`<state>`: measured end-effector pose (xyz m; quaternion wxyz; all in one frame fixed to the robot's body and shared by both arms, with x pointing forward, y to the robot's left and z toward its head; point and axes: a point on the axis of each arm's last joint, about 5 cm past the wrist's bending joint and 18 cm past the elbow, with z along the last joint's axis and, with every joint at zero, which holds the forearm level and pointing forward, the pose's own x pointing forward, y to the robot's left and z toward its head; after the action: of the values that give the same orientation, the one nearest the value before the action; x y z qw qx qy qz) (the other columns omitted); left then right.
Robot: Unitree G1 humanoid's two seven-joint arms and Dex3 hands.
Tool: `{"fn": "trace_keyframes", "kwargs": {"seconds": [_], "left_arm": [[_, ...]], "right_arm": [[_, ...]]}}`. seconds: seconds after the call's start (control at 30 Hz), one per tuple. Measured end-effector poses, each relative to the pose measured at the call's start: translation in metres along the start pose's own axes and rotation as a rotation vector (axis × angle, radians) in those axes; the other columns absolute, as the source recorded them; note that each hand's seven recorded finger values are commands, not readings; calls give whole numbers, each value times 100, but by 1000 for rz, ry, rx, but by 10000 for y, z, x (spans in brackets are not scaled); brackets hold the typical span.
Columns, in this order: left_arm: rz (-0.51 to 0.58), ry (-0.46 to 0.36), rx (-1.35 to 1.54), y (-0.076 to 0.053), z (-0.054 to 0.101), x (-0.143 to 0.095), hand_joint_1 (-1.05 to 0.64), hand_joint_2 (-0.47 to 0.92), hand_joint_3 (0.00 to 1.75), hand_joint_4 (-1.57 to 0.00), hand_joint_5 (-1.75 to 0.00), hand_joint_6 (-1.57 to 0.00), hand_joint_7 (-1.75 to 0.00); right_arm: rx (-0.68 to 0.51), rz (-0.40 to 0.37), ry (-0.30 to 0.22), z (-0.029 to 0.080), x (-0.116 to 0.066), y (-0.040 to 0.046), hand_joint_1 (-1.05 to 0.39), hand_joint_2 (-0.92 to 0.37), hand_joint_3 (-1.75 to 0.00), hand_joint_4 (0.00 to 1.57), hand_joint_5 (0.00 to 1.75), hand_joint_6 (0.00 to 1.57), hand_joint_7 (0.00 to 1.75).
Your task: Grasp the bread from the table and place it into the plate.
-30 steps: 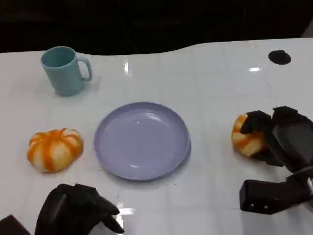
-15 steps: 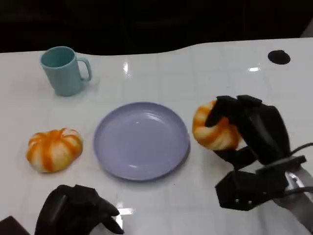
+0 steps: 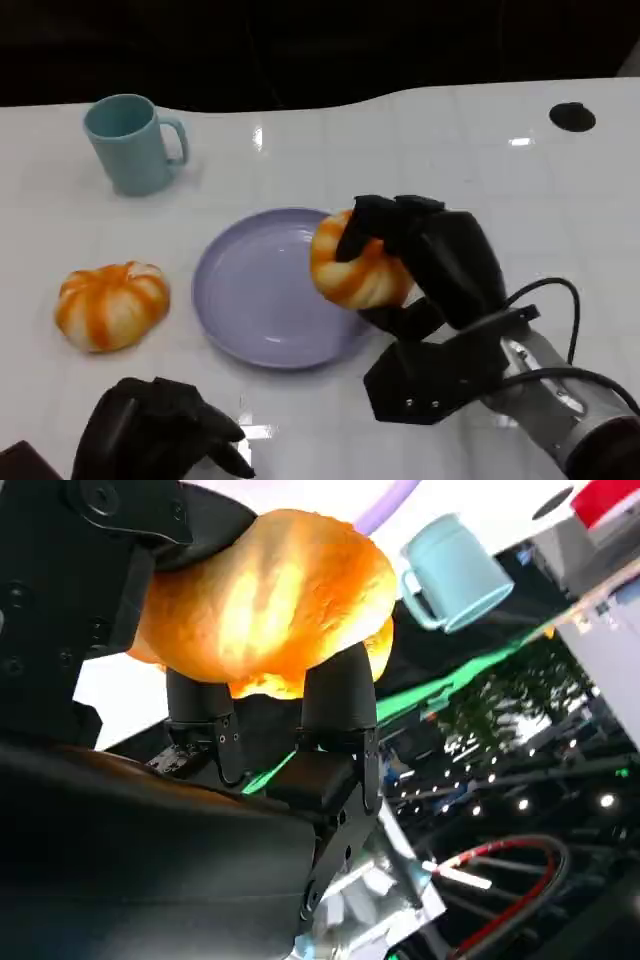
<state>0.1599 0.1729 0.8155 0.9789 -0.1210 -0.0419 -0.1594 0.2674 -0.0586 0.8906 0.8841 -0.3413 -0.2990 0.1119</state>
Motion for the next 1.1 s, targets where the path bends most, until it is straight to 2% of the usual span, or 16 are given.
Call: {"fn": "trace_keyframes", "kwargs": {"seconds": [0.07, 0.13, 0.17, 0.2, 0.23, 0.27, 0.3, 0.37, 0.47, 0.53, 0.6, 0.77, 1.1], "left_arm": [[0, 0, 0, 1, 0, 0, -105, 90, 0, -157, -44, -157, -24], [0, 0, 0, 1, 0, 0, -105, 90, 0, -157, -44, -157, -24], [0, 0, 0, 1, 0, 0, -105, 90, 0, -157, -44, -157, -24], [0, 0, 0, 1, 0, 0, -105, 90, 0, -157, -44, -157, -24], [0, 0, 0, 1, 0, 0, -105, 89, 0, -157, -44, -157, -24], [0, 0, 0, 1, 0, 0, -105, 89, 0, -157, -44, -157, -24], [0, 0, 0, 1, 0, 0, -105, 89, 0, -157, -44, -157, -24], [0, 0, 0, 1, 0, 0, -105, 89, 0, -157, -44, -157, -24], [0, 0, 0, 1, 0, 0, -105, 90, 0, -157, -43, -157, -24], [1, 0, 0, 1, -1, -1, -105, 90, 0, -157, -43, -157, -24], [1, 2, 0, 2, -3, -3, -105, 90, 0, -157, -43, -157, -24], [1, 2, 3, 2, -6, -4, -105, 91, 1, -157, -43, -157, -24], [-6, 2, 10, 7, 0, 23, -105, 89, 0, -157, -43, -157, -25]], "right_arm": [[7, 8, -1, 7, 3, 24, 0, -20, -146, 96, 173, 87, 148], [15, 17, -2, 17, 16, 33, -2, -33, -119, 87, 160, 89, 107], [19, 29, -4, 22, 26, 31, -4, -37, -106, 82, 144, 88, 85], [21, 47, -7, 25, 37, 26, -7, -41, -96, 75, 112, 86, 59], [23, 66, -8, 28, 47, 21, -8, -40, -95, 70, 87, 84, 42], [25, 87, -10, 32, 52, 17, -9, -40, -95, 69, 72, 83, 33], [25, 110, -13, 36, 54, 16, -12, -41, -93, 56, 55, 74, 20], [21, 158, -21, 46, 63, 6, -15, -45, -84, 42, 41, 63, 8], [6, 214, -41, 53, 78, -31, -22, -59, -58, 24, 41, 53, 1], [-6, 251, -51, 51, 81, -55, -28, -76, -27, 9, 50, 46, 1], [-19, 286, -58, 58, 92, -81, -32, -85, -13, 3, 54, 42, 0], [-38, 339, -63, 72, 91, -114, -34, -88, -8, 0, 54, 39, 0], [-60, 356, -56, 41, 21, -170, -35, -89, -3, 2, 58, 40, 1]]}}
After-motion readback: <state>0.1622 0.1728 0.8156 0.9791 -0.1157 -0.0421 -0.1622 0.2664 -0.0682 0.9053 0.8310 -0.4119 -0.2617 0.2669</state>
